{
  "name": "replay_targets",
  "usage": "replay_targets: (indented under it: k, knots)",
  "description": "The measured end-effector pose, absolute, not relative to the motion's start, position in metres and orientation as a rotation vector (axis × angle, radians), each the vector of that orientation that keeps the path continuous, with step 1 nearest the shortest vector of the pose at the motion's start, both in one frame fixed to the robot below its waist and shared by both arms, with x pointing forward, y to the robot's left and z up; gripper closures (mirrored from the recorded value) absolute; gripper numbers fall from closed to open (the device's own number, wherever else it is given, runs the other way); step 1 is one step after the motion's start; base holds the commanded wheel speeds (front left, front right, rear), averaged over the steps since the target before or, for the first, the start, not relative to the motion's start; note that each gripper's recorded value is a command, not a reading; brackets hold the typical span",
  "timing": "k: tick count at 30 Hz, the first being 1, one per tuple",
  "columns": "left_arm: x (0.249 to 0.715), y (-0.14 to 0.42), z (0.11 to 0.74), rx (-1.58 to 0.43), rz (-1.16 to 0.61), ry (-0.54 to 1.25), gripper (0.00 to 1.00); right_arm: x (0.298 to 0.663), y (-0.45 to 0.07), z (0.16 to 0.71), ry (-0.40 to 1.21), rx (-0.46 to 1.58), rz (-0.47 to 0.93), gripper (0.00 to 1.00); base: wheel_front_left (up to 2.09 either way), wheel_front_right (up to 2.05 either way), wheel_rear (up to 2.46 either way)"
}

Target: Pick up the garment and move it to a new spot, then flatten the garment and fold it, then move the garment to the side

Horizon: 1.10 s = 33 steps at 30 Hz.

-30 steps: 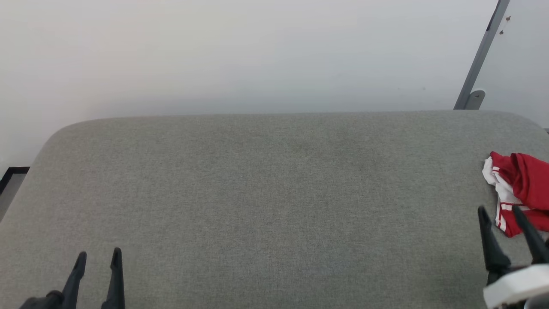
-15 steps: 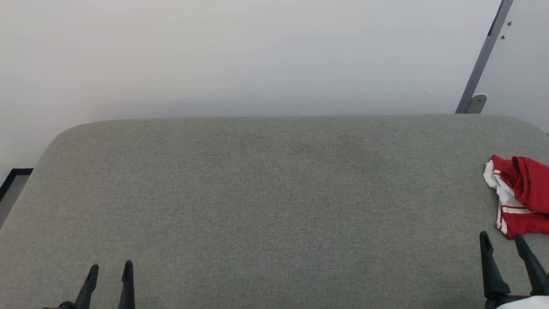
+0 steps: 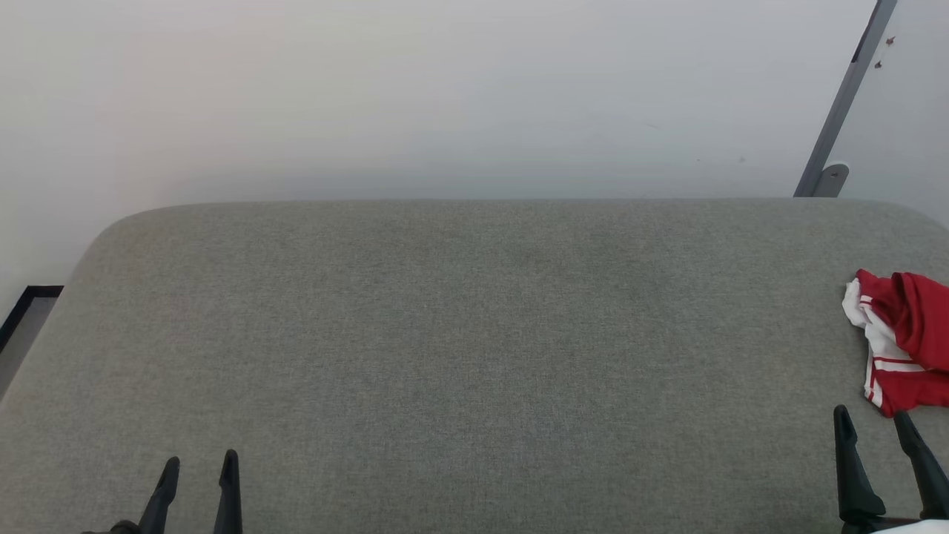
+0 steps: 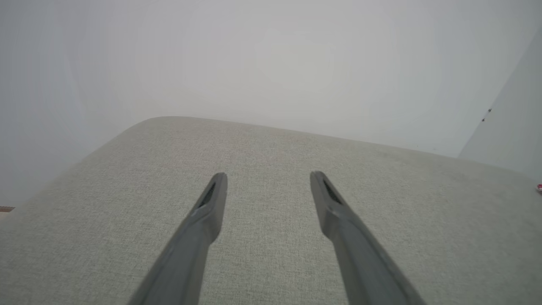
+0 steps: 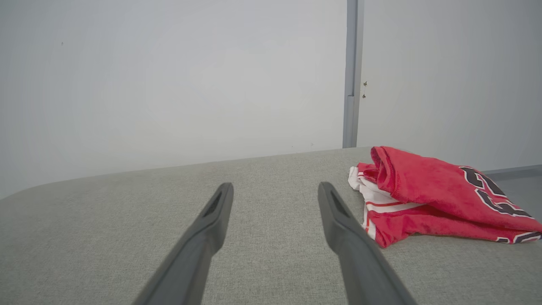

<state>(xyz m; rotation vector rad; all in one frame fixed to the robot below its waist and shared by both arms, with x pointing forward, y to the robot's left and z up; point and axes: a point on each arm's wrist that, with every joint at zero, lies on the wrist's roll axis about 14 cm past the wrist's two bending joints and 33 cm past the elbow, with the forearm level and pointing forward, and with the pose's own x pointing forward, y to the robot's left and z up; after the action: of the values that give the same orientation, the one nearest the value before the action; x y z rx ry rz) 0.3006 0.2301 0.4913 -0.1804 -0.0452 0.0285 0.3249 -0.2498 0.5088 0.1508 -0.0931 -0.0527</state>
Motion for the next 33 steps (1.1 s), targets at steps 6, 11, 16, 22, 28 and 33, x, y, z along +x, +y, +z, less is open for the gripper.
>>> replay_targets:
  k: [6,11,16,22,28,33]
  knots:
    - [0.301,0.228,0.493,-0.188,0.031,-0.053,0.0,0.325,-0.249,0.51,-0.098,0.149,-0.054,0.0,0.0,0.0,0.0]
    - [0.301,0.232,0.503,-0.187,0.047,-0.086,1.0,0.326,-0.249,0.51,-0.099,0.149,-0.056,1.0,0.0,0.0,0.0]
    - [0.298,0.228,0.486,-0.223,0.058,-0.035,1.0,0.322,-0.243,0.491,-0.04,0.184,-0.062,1.0,0.0,0.0,0.0]
    - [0.3,0.23,0.48,-0.326,0.081,-0.011,1.0,0.323,-0.245,0.486,-0.018,0.293,-0.087,1.0,0.0,0.0,0.0]
    - [0.306,0.231,0.481,-0.427,0.096,-0.006,1.0,0.328,-0.244,0.486,-0.017,0.398,-0.101,1.0,0.0,0.0,0.0]
    - [0.312,0.231,0.481,-0.522,0.107,-0.003,1.0,0.332,-0.243,0.486,-0.014,0.498,-0.111,1.0,0.0,0.0,0.0]
